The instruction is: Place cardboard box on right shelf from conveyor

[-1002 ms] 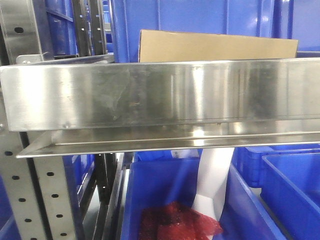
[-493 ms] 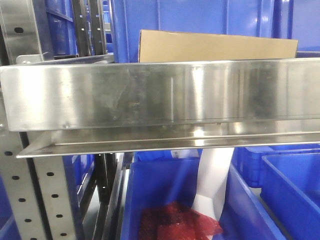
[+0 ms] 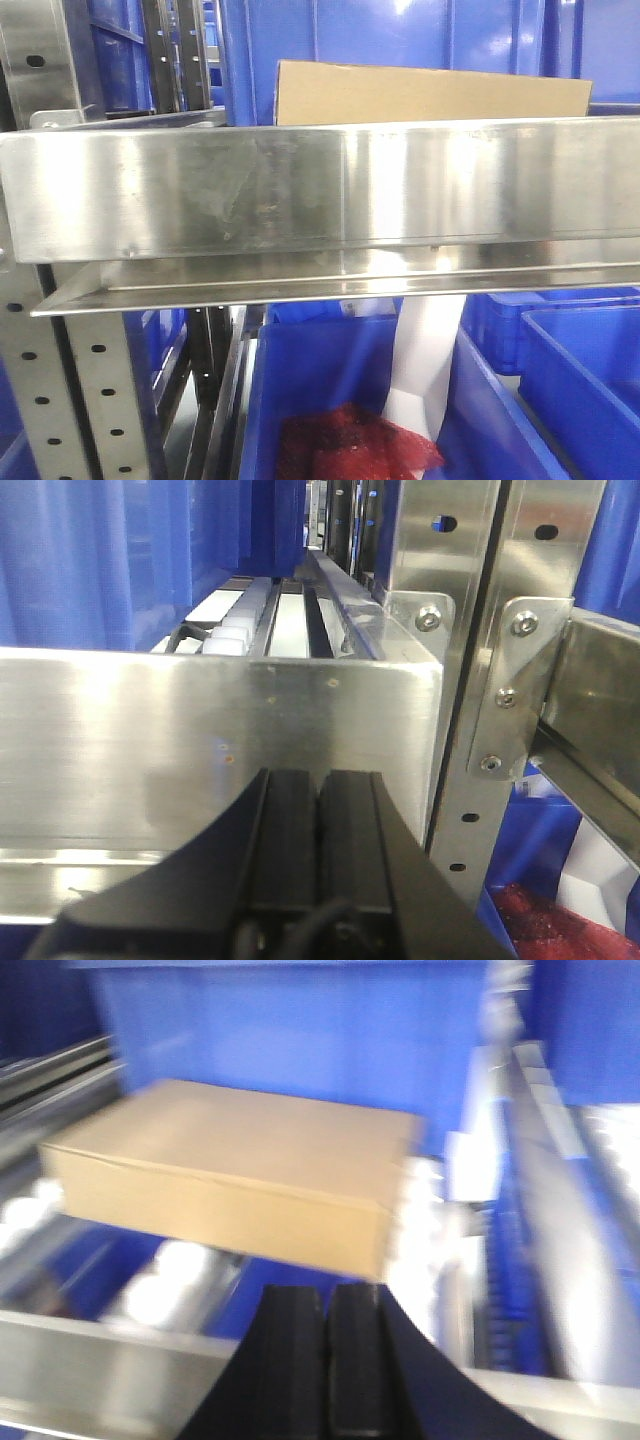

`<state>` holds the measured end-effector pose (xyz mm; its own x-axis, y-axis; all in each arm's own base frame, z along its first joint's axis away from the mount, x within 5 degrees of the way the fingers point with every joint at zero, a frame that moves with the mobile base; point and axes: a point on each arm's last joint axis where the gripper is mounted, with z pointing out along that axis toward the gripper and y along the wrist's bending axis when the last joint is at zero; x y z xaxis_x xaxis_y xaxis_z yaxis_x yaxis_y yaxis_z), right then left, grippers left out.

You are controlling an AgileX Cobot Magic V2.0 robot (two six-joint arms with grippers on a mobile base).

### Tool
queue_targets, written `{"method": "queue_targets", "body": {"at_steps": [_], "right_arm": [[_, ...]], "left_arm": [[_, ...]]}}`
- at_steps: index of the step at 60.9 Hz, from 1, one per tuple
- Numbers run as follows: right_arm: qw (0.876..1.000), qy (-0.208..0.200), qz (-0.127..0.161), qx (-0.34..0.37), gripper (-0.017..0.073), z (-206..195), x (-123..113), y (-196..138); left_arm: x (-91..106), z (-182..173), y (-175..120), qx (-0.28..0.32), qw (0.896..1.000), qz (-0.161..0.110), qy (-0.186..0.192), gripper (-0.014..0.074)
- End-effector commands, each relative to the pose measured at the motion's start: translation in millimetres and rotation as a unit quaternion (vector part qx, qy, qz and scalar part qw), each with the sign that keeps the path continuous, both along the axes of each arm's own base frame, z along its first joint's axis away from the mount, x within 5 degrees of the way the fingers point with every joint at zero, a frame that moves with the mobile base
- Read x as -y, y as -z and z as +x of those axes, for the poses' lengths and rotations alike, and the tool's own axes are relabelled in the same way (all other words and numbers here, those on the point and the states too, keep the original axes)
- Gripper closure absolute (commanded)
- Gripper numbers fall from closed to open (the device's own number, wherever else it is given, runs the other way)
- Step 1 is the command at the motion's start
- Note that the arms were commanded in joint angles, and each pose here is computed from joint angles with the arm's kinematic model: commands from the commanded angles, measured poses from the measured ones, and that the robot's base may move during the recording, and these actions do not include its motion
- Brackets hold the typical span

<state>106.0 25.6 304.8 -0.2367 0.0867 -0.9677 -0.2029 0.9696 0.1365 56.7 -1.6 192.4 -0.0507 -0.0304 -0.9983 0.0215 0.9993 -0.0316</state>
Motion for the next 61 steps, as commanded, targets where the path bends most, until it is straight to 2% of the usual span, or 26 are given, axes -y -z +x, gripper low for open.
{"method": "queue_targets", "body": {"at_steps": [1, 14, 30, 47, 56, 61], "right_arm": [[0.996, 0.034, 0.011, 0.084, 0.0536, -14.4, 10.3, 2.8], [0.986, 0.094, 0.020, 0.133, 0.0536, -38.4, 22.4, 53.3], [0.980, 0.099, 0.001, 0.173, 0.0536, -51.9, 23.9, 93.3], [0.982, 0.097, -0.003, 0.159, 0.0536, -51.1, 23.6, 97.5], [0.982, 0.098, 0.012, 0.158, 0.0536, -51.1, 23.6, 97.5], [0.983, 0.098, 0.011, 0.154, 0.0536, -51.0, 23.5, 98.3]], "left_arm": [[-0.6, -0.7, -5.7, 0.045, 0.999, -0.004, -0.003, 0.0709], [-0.6, -0.7, -5.7, 0.045, 0.999, -0.004, -0.003, 0.0710], [-0.6, -0.7, -5.7, 0.045, 0.999, -0.004, -0.003, 0.0710], [-0.6, -0.7, -5.7, 0.045, 0.999, -0.004, -0.003, 0.0710], [-0.6, -0.7, -5.7, 0.045, 0.999, -0.004, -0.003, 0.0710], [-0.6, -0.7, -5.7, 0.045, 0.999, -0.004, -0.003, 0.0710]]}}
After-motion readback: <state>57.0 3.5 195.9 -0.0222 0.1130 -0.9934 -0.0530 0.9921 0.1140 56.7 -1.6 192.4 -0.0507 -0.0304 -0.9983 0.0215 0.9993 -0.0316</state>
